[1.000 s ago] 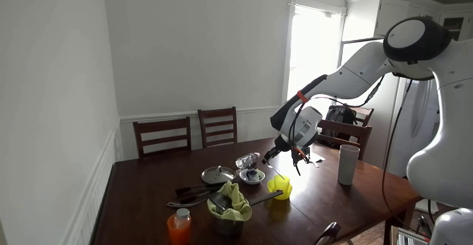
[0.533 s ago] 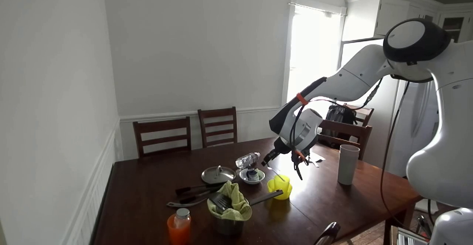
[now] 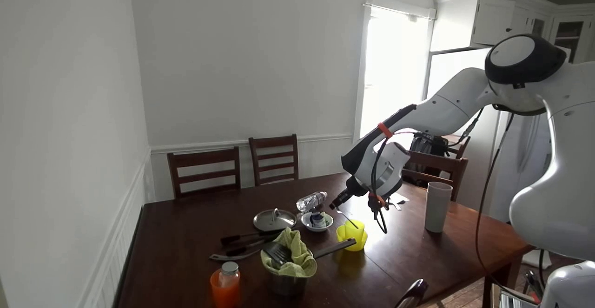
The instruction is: Put the yellow cup in the yellow bowl then put the spoon in the yellow cup
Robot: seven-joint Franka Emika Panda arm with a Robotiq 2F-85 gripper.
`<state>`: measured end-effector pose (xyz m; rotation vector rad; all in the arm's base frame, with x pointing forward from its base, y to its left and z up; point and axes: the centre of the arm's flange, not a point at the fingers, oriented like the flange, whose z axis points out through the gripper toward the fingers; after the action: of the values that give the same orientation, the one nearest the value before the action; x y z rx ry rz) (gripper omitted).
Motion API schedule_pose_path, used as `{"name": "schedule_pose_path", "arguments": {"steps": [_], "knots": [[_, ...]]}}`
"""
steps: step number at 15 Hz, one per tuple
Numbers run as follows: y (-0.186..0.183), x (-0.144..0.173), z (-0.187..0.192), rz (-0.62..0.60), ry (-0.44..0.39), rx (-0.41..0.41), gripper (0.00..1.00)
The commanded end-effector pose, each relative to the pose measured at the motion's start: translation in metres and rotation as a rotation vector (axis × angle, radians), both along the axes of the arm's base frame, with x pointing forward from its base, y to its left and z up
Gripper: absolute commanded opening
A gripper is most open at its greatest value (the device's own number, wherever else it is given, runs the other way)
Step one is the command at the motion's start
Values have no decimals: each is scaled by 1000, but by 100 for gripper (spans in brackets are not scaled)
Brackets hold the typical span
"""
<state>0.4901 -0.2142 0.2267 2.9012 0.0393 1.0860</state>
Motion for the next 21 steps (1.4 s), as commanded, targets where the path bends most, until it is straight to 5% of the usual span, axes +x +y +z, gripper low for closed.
{"name": "schedule_pose_path", "arguments": {"steps": [1,10,11,12,19,21], "knots": [[-5,-13,-16,7,-13,-5,9],[-4,-18,-32,-9,13,17,11],[-6,-19,-33,-16,16,16,23],[-6,-19,-33,-20,18,13,57],[-10,-21,-42,5,5,11,99],[-11,-22,-39,8,8,20,100]]}}
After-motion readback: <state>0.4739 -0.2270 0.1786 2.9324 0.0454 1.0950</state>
